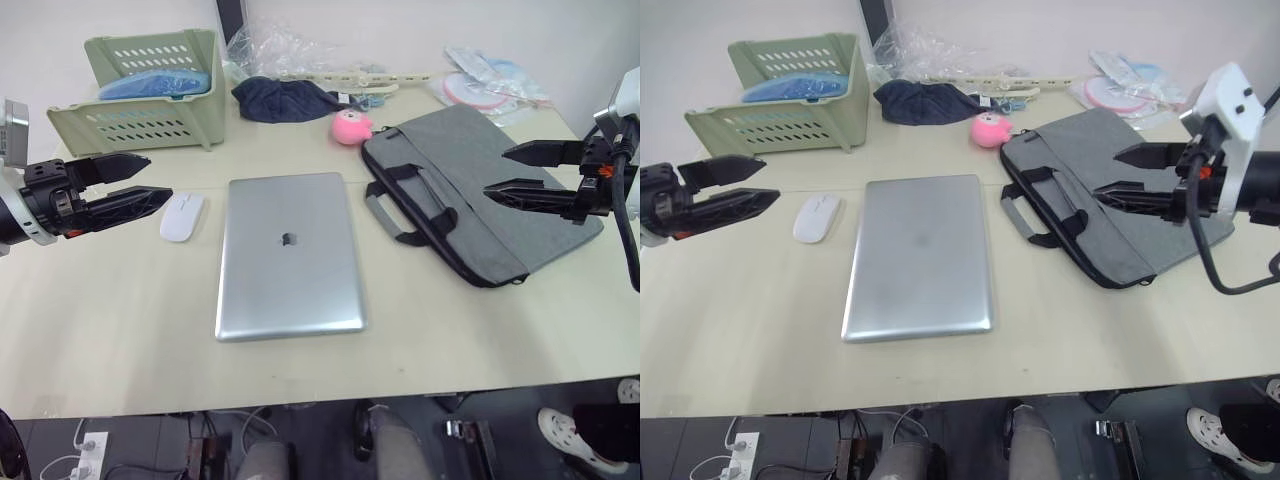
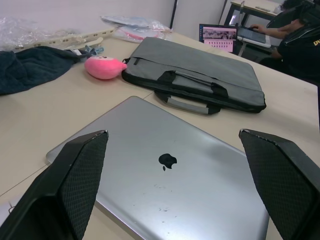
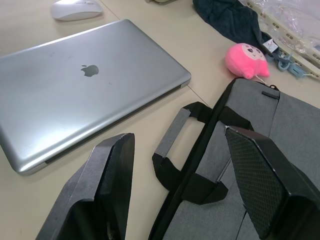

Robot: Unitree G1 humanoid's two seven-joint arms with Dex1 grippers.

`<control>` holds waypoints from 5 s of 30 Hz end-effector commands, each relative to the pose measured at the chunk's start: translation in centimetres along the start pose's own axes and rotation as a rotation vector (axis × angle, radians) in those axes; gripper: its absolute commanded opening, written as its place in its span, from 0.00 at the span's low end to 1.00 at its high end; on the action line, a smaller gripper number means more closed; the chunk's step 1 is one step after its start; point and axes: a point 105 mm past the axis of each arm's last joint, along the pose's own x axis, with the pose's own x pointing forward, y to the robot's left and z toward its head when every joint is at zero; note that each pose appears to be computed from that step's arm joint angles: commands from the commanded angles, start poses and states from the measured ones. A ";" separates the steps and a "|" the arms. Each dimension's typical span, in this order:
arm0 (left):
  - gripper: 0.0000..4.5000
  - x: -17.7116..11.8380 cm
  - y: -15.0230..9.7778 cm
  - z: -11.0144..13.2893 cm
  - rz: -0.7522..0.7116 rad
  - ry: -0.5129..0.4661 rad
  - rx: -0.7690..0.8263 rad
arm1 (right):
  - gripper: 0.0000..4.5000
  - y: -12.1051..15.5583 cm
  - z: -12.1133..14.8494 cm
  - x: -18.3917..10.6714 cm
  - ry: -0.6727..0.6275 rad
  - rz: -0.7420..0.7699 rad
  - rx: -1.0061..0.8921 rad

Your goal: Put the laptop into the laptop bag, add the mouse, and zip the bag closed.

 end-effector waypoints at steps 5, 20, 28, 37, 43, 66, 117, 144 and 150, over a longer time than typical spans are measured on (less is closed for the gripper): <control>1.00 -0.3 0.1 0.3 0.007 0.001 0.014 | 0.71 -0.1 1.3 -0.6 -0.059 -0.025 -0.022; 1.00 -0.8 2.0 -9.5 0.031 0.080 -0.370 | 0.22 3.1 0.1 5.2 -0.174 0.015 0.114; 1.00 0.9 2.4 -12.6 0.018 0.163 -0.417 | 0.01 5.2 -1.6 7.3 -0.182 -0.001 0.212; 1.00 3.1 3.0 -13.3 0.012 0.164 -0.434 | 0.01 6.6 -2.6 8.9 -0.187 -0.022 0.299; 1.00 3.7 2.9 -14.8 0.031 0.207 -0.479 | 0.01 7.4 -3.9 10.1 -0.191 -0.028 0.406; 1.00 6.3 2.0 -18.0 0.014 0.310 -0.577 | 0.01 5.3 -9.0 14.1 -0.021 -0.266 0.511; 1.00 10.0 0.7 -21.1 0.003 0.418 -0.732 | 0.01 10.1 -8.5 21.2 -0.035 -0.108 0.355; 1.00 10.0 -0.8 -19.2 -0.086 0.255 -0.908 | 0.01 10.7 -8.8 21.0 -0.033 -0.095 0.359; 1.00 10.8 -1.4 -18.7 -0.120 0.246 -0.908 | 0.01 10.8 -8.7 20.9 -0.038 -0.090 0.360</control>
